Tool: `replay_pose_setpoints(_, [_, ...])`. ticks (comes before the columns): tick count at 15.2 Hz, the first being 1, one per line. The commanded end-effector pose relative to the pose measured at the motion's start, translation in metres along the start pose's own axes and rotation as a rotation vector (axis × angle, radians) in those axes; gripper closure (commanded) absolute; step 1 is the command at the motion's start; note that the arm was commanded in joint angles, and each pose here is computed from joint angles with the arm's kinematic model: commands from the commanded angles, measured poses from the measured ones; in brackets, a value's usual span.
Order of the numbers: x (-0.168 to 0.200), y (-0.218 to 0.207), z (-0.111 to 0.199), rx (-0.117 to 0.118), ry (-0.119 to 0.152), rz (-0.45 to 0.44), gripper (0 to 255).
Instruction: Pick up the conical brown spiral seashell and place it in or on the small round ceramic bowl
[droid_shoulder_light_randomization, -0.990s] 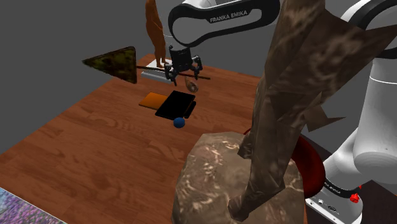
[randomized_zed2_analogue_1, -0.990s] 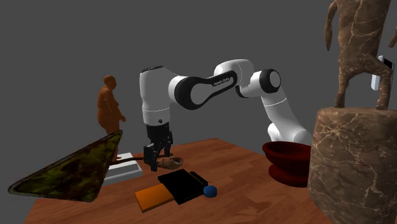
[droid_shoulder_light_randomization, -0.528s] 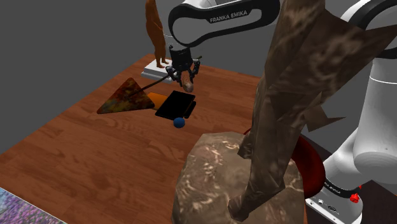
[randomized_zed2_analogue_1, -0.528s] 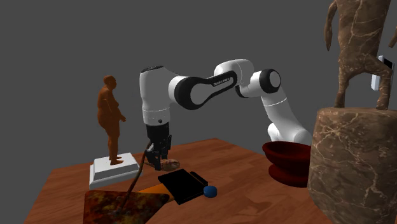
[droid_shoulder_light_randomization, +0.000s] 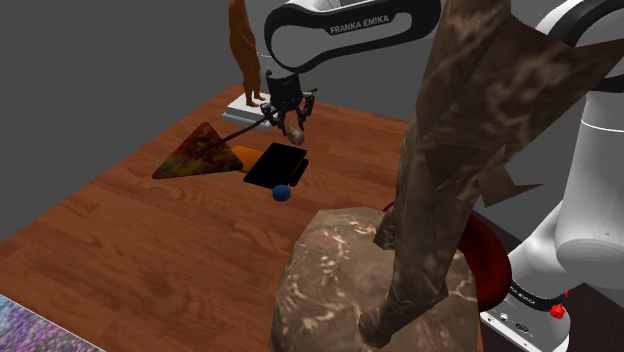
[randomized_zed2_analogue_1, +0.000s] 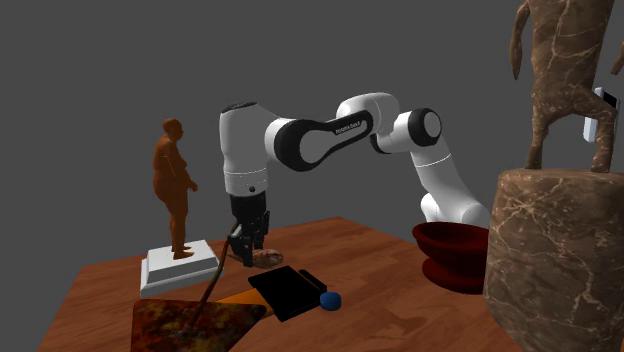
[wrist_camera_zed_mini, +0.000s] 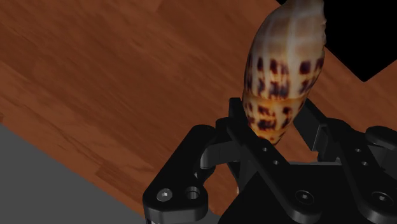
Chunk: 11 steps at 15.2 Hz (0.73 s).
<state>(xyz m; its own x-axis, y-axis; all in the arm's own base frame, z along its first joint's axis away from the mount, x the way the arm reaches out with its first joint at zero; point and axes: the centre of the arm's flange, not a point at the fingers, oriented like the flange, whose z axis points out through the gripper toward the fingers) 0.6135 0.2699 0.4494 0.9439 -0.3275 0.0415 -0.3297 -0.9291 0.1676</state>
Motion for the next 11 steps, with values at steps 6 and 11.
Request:
replay_pose_setpoints(6, [0.002, 0.005, -0.034, 0.000, 0.000, 0.000, 255])
replay_pose_setpoints(11, [0.003, 0.010, -0.060, 0.000, 0.000, 0.000, 255])
